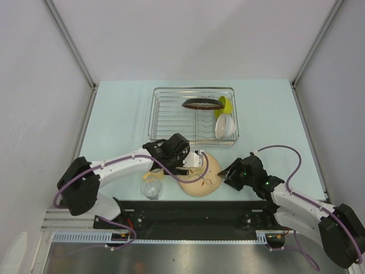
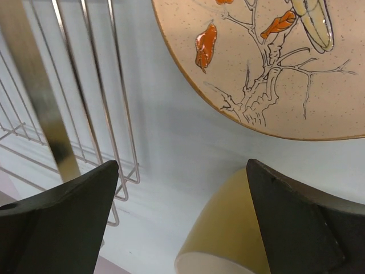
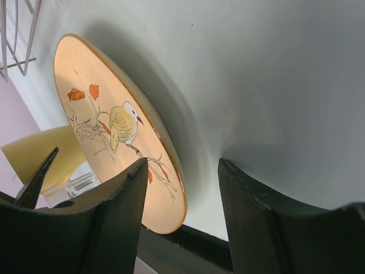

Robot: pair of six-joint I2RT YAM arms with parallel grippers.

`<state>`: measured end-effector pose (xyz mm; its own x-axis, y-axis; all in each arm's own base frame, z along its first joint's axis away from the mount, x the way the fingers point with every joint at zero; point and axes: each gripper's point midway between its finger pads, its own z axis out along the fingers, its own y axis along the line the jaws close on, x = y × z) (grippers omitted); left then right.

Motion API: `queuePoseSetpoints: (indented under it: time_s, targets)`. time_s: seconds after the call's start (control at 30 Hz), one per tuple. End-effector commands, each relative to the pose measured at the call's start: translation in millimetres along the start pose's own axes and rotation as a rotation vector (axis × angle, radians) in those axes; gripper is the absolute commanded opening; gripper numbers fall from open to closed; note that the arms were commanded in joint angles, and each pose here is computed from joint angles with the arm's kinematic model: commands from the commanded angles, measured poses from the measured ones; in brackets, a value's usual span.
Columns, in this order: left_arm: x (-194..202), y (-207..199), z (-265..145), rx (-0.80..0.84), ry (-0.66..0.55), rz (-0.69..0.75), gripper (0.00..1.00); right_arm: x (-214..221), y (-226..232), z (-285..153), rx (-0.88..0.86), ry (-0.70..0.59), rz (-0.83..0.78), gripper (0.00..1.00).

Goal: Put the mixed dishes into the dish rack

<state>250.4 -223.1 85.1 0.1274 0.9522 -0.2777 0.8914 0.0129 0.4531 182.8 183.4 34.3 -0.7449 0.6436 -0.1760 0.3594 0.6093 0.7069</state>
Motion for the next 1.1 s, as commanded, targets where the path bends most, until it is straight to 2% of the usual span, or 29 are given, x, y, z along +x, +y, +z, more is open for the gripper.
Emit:
queuePoseSetpoints:
  time_s: [0.0,0.27,0.53,0.7,0.9,1.07]
  targets:
    - [0,-6,13,0.009,0.001,0.057,1.0,-8,17,6,-0.049,-0.065,0.018,0.57]
    - [7,-14,36,0.02,0.037,0.078,0.99,-3,27,16,-0.065,-0.06,0.006,0.56]
    - [-2,-19,47,0.059,0.013,0.094,1.0,0,29,18,-0.076,-0.064,0.007,0.56]
    - [-20,-24,51,0.088,-0.03,0.11,1.0,-1,30,20,-0.1,-0.077,0.03,0.55]
    - [-62,-25,52,0.092,-0.12,0.093,1.0,0,32,25,-0.13,-0.071,0.038,0.53]
    - [-80,-32,54,0.09,-0.157,0.091,1.0,-2,40,24,-0.167,-0.079,0.038,0.48]
